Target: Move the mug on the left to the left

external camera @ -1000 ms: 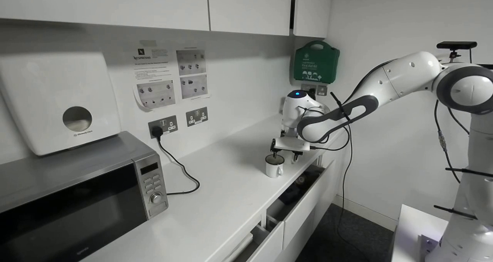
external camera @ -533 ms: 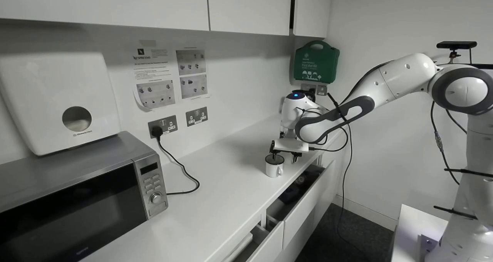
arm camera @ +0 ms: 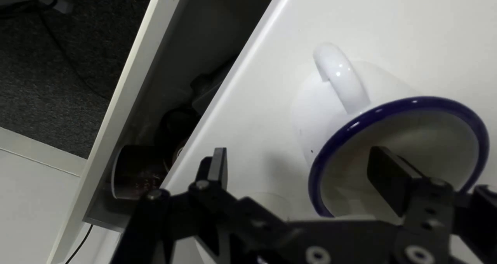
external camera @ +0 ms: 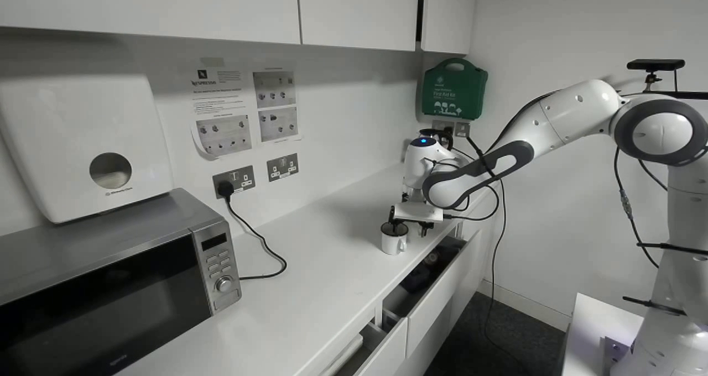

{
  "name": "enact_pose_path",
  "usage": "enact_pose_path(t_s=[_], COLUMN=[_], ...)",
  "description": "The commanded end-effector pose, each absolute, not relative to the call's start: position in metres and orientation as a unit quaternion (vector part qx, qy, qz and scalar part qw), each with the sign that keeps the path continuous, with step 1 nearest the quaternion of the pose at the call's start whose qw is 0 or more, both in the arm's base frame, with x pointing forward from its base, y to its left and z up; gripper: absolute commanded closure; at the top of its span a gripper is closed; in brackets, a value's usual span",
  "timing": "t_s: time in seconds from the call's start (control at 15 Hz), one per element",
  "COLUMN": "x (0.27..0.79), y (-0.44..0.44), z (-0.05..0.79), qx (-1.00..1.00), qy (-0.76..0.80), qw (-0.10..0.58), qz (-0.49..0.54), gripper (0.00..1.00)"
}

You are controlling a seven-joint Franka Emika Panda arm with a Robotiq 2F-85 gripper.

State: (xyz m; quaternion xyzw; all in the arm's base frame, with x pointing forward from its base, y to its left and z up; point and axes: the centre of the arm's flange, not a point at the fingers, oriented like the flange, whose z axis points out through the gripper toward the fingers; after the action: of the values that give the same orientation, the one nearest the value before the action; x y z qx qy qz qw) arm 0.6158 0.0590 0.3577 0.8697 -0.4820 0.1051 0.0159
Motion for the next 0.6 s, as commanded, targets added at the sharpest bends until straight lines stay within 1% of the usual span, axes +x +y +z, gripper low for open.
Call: enact_pose_path(t_s=[0.0,0.27,0.33,0.47,0.53], x=[0.6246,0.6247,0.6245,0.6241,0.6237], y=[0.0563,0.0572,0.0581,0.0604,0.0611], z=[0.3609,0.36,0.3596,0.3585,0.3581], qx=[0.874,0.874,0.874,0.875,0.875], qy=[-0.475,-0.475,-0.475,-0.474,-0.473], qw=[0.012,0.014,0.015,0.017,0.018], qz=[0.102,0.101,0.101,0.101,0.1], gripper=[0.33,0.62,0.71,0.85,0.94])
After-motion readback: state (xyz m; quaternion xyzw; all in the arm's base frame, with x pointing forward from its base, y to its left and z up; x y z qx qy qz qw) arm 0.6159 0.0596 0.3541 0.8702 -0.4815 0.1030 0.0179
